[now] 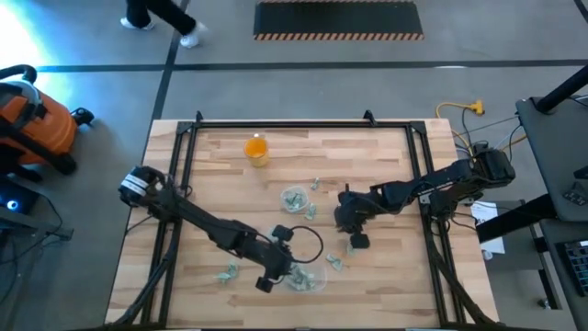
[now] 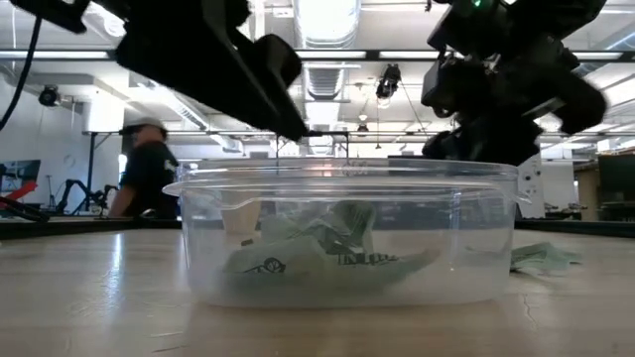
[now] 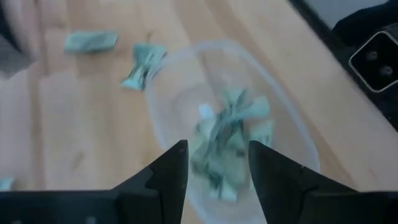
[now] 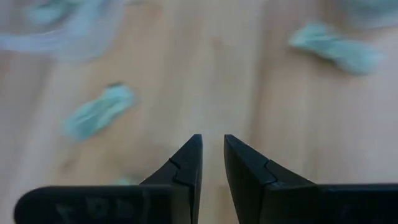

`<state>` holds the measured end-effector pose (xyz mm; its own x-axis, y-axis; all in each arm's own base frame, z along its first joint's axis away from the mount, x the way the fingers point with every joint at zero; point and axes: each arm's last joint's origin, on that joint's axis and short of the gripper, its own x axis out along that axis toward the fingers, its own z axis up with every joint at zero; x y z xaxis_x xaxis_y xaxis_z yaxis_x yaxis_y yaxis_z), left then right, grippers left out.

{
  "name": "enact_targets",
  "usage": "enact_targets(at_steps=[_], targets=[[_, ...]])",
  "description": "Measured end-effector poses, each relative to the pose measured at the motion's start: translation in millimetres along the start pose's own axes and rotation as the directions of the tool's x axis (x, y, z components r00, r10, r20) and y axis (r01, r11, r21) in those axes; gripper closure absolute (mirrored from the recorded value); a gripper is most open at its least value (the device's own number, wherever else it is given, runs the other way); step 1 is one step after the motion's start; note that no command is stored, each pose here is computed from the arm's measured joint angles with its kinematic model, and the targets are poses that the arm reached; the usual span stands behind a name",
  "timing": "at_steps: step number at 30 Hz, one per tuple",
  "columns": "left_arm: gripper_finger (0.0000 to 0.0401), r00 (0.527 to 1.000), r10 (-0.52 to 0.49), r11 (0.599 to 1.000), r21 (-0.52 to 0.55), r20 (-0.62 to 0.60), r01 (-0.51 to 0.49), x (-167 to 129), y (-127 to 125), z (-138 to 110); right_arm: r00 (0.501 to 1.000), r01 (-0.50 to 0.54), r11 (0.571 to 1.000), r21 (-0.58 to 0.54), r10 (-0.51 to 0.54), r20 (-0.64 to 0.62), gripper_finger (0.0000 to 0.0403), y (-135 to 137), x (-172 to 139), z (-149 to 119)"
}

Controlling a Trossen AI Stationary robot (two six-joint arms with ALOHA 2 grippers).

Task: Pick and place Stevia / Truvia into bins
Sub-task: Put the white stevia packet into the top transparent bin

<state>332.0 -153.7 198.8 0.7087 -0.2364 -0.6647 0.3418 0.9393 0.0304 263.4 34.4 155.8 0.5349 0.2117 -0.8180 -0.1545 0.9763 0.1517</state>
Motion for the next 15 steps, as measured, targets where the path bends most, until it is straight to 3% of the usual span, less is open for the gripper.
enact_targets(at_steps=[5,10,15], targets=[[0.0249,0.996,0.07,0.997,-0.041,-0.055,-0.072,-16,0,-2,0.985,-0.159,0.987,0.013,0.159,-0.064,0.0343,7,0,-6],[0.0249,0.994,0.099,0.994,-0.035,-0.034,-0.1,-27,-3,2,0.97,-0.191,0.981,0.044,0.195,-0.148,0.0337,15,0,-14],[0.0249,0.992,0.121,0.992,-0.027,-0.041,-0.122,-27,-5,0,0.961,-0.224,0.975,-0.002,0.221,-0.167,0.0332,29,1,-16]])
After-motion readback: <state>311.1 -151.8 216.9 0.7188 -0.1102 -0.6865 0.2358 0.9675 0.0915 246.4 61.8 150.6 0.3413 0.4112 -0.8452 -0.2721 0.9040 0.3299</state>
